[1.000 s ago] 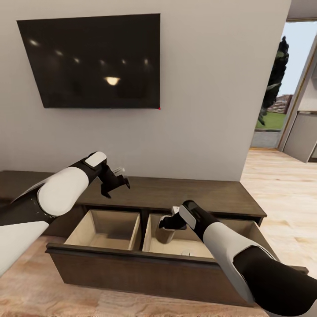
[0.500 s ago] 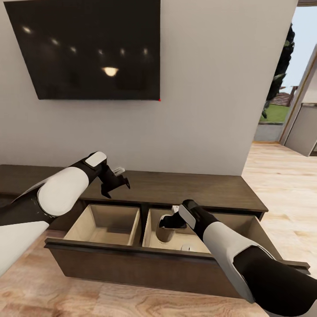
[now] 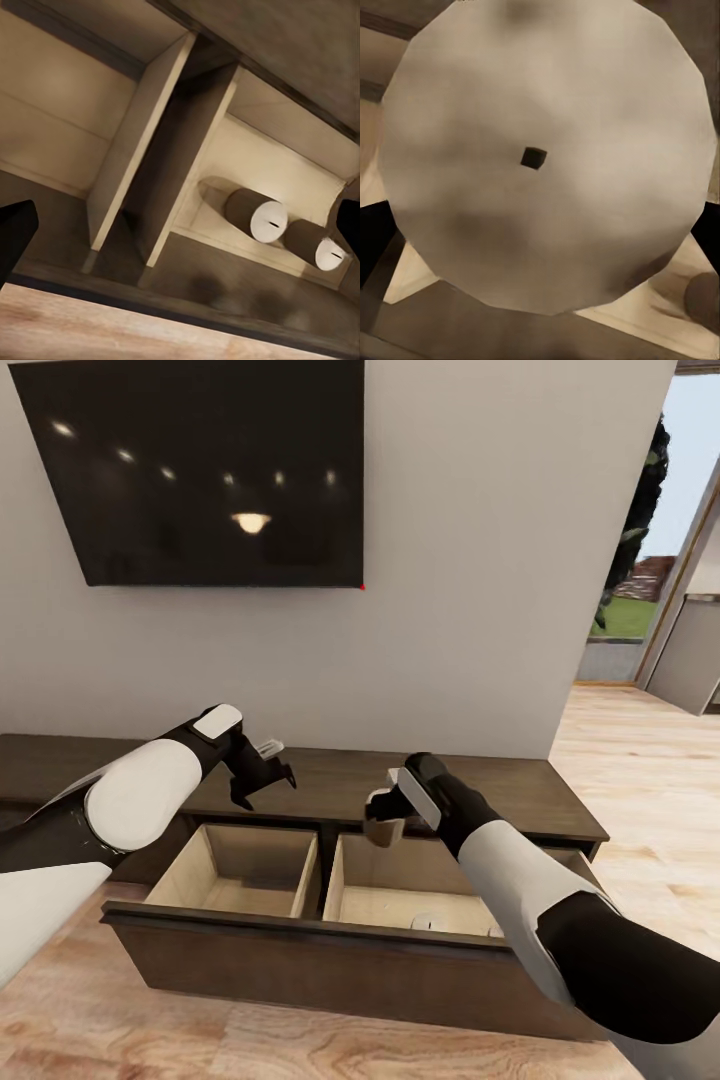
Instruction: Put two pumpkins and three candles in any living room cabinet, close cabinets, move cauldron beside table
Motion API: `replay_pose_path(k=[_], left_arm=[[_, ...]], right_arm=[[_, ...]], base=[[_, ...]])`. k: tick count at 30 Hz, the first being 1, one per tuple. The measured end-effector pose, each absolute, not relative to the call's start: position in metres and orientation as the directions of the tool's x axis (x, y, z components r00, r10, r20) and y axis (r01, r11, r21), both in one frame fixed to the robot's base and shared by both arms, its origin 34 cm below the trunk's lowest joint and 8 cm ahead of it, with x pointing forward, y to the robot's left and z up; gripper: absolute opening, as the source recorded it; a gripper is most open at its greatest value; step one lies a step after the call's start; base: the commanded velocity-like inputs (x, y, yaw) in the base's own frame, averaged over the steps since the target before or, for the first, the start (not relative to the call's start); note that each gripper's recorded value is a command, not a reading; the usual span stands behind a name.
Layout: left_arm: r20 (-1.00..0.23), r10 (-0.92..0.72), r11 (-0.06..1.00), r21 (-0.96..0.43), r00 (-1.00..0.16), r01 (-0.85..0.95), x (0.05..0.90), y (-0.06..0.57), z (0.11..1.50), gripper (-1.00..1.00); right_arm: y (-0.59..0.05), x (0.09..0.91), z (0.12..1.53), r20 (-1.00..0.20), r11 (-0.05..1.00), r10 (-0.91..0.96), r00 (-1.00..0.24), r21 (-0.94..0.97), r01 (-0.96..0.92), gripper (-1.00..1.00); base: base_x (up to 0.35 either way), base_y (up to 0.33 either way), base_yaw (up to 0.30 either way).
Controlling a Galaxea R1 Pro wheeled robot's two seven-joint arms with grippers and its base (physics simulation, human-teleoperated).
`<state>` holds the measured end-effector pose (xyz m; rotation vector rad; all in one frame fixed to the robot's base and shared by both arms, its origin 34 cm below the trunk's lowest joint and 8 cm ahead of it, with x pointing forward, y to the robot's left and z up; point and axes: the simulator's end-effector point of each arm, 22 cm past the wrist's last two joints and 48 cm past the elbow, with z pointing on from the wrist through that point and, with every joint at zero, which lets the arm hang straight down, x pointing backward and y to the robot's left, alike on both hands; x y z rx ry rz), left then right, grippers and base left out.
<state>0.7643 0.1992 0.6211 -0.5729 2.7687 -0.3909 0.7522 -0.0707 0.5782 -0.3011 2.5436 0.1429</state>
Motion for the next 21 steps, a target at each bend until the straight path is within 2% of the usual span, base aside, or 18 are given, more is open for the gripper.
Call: replay_pose_path(k=[11, 16, 21], left_arm=[[-0.221, -0.424, 0.883, -0.315, -0.878, -0.347, 0.764, 0.203, 0.620, 1.00], [-0.219, -0.423, 0.884, -0.311, -0.879, -0.348, 0.763, 0.203, 0.620, 1.00], [-0.217, -0.422, 0.887, -0.302, -0.880, -0.350, 0.762, 0.205, 0.618, 1.00]], right_arm=[[-0.084, 0.747, 0.561, -0.500, 0.976, -0.174, -0.848, 0.029, -0.217, -1.00], [-0.093, 0.742, 0.540, -0.470, 0.982, -0.149, -0.870, 0.035, -0.187, -1.00], [-0.098, 0.740, 0.529, -0.460, 0.985, -0.135, -0.877, 0.035, -0.170, -1.00]], base=[[0.004, 0.000, 0.000], [0.173, 0.000, 0.000], [0.055, 0.000, 0.000]])
